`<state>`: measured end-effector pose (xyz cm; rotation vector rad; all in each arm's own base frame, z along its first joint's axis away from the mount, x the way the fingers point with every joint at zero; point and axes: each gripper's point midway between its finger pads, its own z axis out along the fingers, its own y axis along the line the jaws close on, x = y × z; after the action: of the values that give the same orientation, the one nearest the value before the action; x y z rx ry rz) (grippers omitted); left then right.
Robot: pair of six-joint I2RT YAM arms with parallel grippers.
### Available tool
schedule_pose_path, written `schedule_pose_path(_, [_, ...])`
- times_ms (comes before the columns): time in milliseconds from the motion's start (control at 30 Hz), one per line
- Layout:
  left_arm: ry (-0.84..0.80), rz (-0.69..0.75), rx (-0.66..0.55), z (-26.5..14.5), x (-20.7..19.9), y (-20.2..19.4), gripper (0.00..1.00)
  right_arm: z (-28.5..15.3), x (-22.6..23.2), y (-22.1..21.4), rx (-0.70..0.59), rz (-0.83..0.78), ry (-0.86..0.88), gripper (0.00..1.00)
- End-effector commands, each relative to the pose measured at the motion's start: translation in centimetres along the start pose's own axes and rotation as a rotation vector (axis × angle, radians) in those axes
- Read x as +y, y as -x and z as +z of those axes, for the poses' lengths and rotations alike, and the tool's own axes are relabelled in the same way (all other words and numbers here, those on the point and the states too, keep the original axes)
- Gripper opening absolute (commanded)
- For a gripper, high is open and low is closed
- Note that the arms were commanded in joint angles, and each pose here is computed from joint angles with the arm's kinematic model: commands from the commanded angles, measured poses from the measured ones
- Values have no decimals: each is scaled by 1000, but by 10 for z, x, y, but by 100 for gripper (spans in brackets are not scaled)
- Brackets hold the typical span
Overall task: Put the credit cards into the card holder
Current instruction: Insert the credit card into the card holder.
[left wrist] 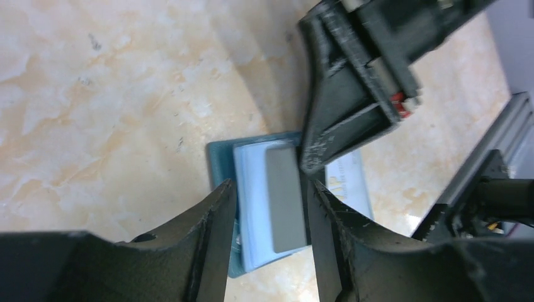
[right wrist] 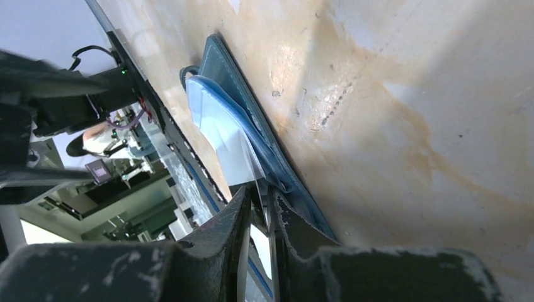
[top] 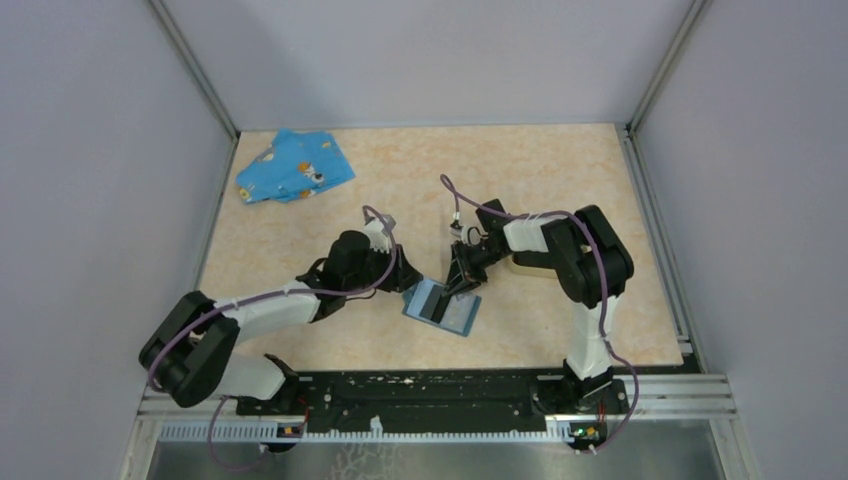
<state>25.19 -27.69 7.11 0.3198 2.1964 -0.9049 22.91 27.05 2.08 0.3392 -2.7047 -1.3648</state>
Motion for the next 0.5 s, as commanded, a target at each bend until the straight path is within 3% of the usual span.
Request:
schedule_pose_path(0, [-71,14,-14,-22,-27,16,52,4,-6,6,-2,-49,-46,16])
schedule_pose_path(200, [-238,13,3,-36,-76,-4,47,5,-8,6,0,-52,-51,17])
schedule_pose_path(467, [-274,13,-6,-32,-93,-20,45,6,-10,5,7,-48,-55,17])
